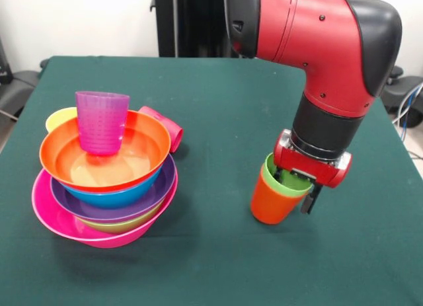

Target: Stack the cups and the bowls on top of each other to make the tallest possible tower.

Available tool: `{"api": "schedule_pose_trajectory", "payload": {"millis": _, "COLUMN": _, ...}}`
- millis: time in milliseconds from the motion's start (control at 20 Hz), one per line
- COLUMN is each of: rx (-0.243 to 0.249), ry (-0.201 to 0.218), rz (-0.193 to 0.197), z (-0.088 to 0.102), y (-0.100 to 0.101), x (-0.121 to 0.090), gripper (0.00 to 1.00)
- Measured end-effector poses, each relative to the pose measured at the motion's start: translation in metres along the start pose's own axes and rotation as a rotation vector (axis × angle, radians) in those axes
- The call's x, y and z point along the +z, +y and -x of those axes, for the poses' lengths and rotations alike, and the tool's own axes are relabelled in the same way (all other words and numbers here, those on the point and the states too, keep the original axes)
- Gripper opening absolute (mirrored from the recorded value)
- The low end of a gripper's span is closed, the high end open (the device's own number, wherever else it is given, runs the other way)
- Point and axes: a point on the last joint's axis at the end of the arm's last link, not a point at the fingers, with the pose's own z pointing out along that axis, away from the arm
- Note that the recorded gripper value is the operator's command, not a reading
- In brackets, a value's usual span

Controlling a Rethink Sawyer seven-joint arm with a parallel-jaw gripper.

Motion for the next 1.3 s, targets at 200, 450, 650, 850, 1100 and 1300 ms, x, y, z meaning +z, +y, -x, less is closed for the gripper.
{"api": "schedule_pose_trajectory", "payload": {"millis": 200, "rx": 0.005, "ry": -0.007, "rz": 0.006, "z": 0.0047, "y": 0.0007, "x": -0.0045, "gripper": 0.0}}
{"api": "schedule_pose_trajectory", "payload": {"millis": 450, "rx": 0.018, "ry": -0.009, "rz": 0.008, "z": 0.0112, "y": -0.0046, "x": -0.0063, "gripper": 0.0}}
{"api": "schedule_pose_trajectory", "payload": {"millis": 650, "rx": 0.02, "ry": -0.009, "rz": 0.009, "z": 0.0113, "y": -0.0045, "x": -0.0062, "gripper": 0.0}}
{"api": "schedule_pose_trajectory", "payload": {"millis": 850, "rx": 0.021, "ry": -0.008, "rz": 0.009, "z": 0.0112, "y": -0.0044, "x": -0.0062, "gripper": 0.0}}
{"api": "schedule_pose_trajectory", "payload": {"millis": 1100, "rx": 0.021, "ry": -0.007, "rz": 0.009, "z": 0.0105, "y": -0.0043, "x": -0.005, "gripper": 1.0}}
{"api": "schedule_pose_trajectory", "payload": {"millis": 1300, "rx": 0.022, "ry": -0.006, "rz": 0.008, "z": 0.0106, "y": -0.0047, "x": -0.0046, "gripper": 1.0}}
